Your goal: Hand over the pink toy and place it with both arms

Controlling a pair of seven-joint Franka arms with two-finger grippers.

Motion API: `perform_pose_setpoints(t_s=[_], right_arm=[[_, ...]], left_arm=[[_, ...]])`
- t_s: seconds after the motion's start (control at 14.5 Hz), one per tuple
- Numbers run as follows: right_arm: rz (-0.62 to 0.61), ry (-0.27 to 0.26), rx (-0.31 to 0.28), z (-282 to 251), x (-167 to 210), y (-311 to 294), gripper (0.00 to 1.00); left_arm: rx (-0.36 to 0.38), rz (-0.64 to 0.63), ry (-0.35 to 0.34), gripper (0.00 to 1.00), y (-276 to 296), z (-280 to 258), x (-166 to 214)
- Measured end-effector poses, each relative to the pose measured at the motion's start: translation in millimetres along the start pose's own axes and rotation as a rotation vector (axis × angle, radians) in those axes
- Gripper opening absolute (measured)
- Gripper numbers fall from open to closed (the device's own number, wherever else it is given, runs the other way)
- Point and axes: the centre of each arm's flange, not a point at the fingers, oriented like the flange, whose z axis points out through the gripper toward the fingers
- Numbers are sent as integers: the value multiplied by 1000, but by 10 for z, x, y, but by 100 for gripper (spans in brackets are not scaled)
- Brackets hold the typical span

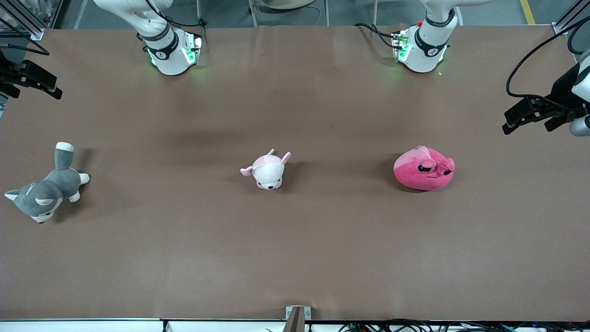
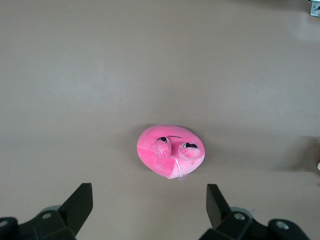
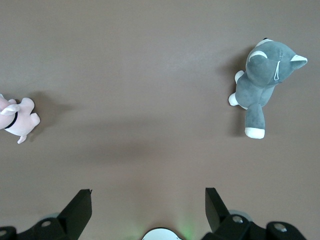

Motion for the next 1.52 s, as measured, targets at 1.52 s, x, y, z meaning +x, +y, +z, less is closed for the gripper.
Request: perform_pose_setpoints(t_s=[1.52], right_arm=[[-2,1,0,-1,1,-7,100]], left_arm=[[6,-7,-173,100,-15,1288,277]])
